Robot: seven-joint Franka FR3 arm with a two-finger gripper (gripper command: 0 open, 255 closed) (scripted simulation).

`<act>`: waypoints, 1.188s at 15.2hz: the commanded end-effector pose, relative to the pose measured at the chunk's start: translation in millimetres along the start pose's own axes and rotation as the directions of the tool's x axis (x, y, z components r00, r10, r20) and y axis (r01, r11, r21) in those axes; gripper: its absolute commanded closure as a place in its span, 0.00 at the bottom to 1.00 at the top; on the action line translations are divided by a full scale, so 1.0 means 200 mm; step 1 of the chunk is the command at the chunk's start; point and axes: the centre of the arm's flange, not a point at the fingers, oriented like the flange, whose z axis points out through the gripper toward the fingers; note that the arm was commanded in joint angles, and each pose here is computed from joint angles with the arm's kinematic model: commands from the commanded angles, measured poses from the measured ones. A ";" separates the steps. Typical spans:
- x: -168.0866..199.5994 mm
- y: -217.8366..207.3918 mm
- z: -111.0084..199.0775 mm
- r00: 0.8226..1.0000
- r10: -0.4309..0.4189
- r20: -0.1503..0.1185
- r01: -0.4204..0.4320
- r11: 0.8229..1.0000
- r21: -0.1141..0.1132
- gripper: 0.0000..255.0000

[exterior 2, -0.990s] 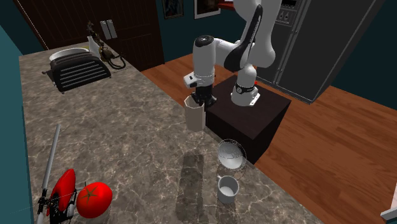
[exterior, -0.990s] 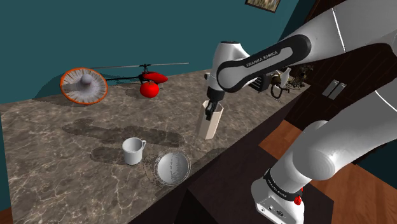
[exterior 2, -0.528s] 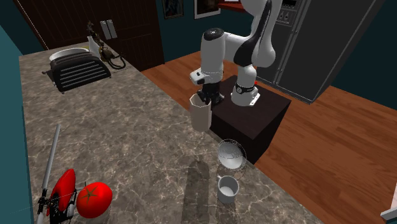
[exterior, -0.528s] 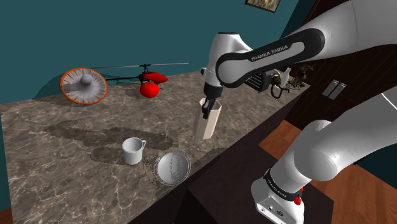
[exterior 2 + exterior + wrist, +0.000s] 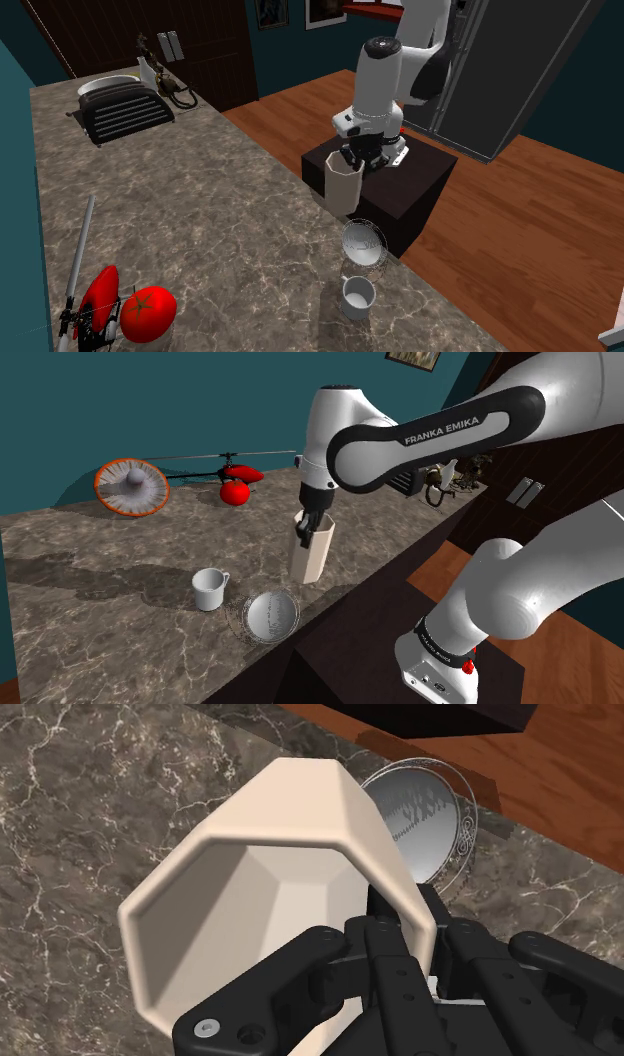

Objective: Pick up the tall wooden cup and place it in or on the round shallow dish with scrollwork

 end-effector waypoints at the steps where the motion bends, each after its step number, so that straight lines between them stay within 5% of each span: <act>1: 0.03 -0.12 -0.04 1.000 0.002 0.000 -0.002 1.000 0.000 1.00; 7: 0.09 -0.44 -0.13 1.000 0.002 0.000 -0.002 1.000 0.000 1.00; 18: 0.11 -0.44 0.16 1.000 0.002 0.000 -0.002 1.000 0.000 1.00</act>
